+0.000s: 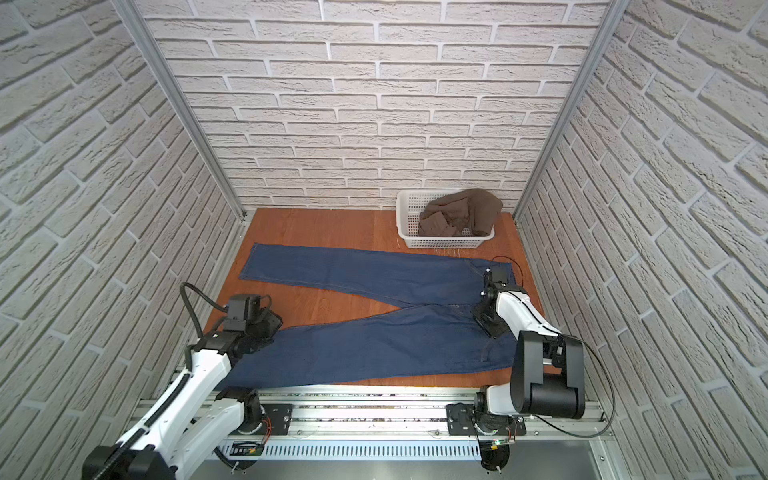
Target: Fold and stack the trousers
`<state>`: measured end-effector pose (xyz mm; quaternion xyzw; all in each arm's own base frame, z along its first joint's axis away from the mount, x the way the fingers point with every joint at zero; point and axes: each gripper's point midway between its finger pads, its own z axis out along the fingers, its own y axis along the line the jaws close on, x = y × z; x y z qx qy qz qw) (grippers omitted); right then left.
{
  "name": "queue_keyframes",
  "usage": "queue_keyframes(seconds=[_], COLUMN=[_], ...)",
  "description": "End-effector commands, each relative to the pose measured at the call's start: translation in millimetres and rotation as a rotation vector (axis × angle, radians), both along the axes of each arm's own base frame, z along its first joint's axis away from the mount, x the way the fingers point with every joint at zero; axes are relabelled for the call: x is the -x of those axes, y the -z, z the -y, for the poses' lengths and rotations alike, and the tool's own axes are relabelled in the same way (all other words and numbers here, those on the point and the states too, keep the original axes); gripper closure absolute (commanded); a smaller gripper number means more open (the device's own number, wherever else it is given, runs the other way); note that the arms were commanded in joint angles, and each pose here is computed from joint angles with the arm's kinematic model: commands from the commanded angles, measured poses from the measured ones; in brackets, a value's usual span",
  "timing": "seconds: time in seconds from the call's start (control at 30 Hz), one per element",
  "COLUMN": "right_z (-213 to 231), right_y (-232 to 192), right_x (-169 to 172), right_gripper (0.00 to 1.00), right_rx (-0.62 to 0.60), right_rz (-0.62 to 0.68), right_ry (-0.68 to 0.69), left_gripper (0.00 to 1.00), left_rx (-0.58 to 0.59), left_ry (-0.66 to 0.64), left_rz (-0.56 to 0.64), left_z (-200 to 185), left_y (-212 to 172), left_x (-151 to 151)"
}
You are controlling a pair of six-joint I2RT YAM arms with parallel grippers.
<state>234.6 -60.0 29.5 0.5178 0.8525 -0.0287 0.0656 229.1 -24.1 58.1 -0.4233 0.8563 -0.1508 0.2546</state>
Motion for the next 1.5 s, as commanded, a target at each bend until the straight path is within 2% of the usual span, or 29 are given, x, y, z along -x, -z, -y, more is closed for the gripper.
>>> queue_keyframes(seconds=[0.0,0.27,0.53,0.63,0.73,1.0,1.1,1.3,1.47], right_z=[-1,14,21,22,24,38,46,61,82], right_y=[11,10,1,-6,-28,-119,-135,-115,-91], right_x=[6,32,61,60,39,-55,-88,-146,-168], right_gripper=[0.65,0.65,0.65,0.64,0.63,0.58,0.57,0.57,0.57], right_rx=[-0.006,0.049,0.087,0.095,0.102,0.182,0.213,0.15,0.143], right_rz=[-0.03,-0.085,-0.111,-0.088,0.003,0.349,0.384,0.37,0.363], right_ry=[0.031,0.079,0.095,0.092,0.057,-0.123,-0.196,-0.278,-0.256], left_gripper=[0.57,0.44,0.4,0.39,0.36,0.29,0.29,0.28,0.27], left_rx=[0.016,-0.016,0.006,0.021,0.029,0.035,0.048,0.056,0.062], left_ry=[-0.094,-0.177,-0.202,-0.182,-0.147,-0.033,-0.024,-0.008,0.023], left_rz=[-0.018,-0.004,0.06,0.082,0.107,0.166,0.189,0.209,0.205], left_z=[-7,-38,-64,-65,-64,-62,-61,-61,-58], left_y=[18,4,-24,-29,-35,-67,-75,-82,-80], left_x=[12,16,-11,-24,-39,-84,-96,-109,-119])
